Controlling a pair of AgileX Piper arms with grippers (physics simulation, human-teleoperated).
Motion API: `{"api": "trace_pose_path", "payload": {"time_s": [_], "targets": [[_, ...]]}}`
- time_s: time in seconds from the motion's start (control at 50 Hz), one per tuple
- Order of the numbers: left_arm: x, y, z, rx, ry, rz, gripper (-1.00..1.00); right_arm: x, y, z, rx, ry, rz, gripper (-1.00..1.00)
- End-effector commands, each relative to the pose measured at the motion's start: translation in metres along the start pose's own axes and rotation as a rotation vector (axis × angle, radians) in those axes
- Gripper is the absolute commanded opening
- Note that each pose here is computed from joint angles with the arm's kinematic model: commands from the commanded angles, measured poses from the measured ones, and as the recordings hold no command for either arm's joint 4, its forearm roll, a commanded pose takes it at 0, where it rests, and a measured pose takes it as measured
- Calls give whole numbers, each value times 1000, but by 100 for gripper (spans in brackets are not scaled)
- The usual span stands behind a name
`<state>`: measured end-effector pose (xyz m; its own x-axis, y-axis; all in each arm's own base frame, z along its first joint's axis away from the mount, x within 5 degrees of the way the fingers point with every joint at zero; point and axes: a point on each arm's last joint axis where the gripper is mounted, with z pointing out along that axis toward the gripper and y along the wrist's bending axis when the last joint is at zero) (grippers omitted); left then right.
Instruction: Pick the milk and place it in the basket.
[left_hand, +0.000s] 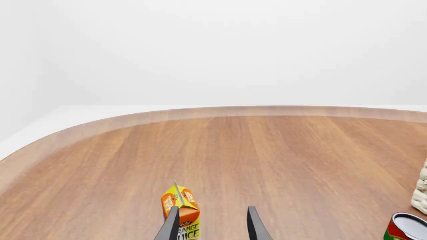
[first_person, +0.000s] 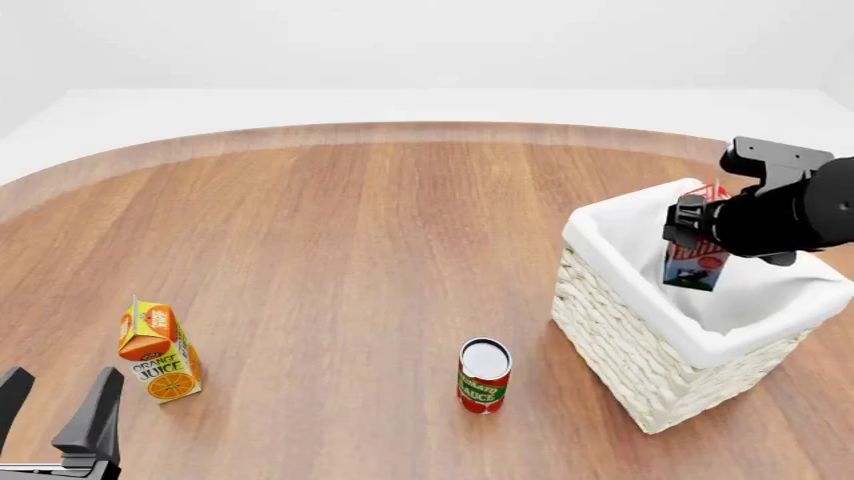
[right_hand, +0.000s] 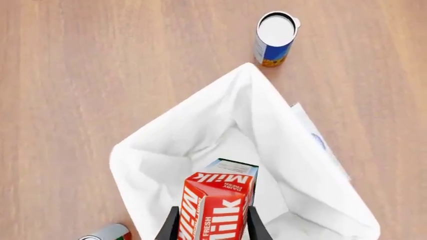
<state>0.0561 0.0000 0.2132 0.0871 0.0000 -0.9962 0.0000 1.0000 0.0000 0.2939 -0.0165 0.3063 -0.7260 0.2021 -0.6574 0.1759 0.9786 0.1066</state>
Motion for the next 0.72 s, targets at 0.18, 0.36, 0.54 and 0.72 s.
{"api": "trace_pose_path", "payload": {"time_s": [0.18, 0.36, 0.54, 0.72], "targets": [[0, 0, 0, 0, 0, 0, 100, -6, -4, -4, 6, -21, 29, 100], [0, 0, 0, 0, 0, 0, 100, -6, -1, -10, 0, -26, 28, 100], [0, 0, 0, 0, 0, 0, 100, -13, 3, -29, -12, -51, 37, 100], [0, 0, 0, 0, 0, 0, 100, -19, 15, -69, -60, -120, 75, 100]]}}
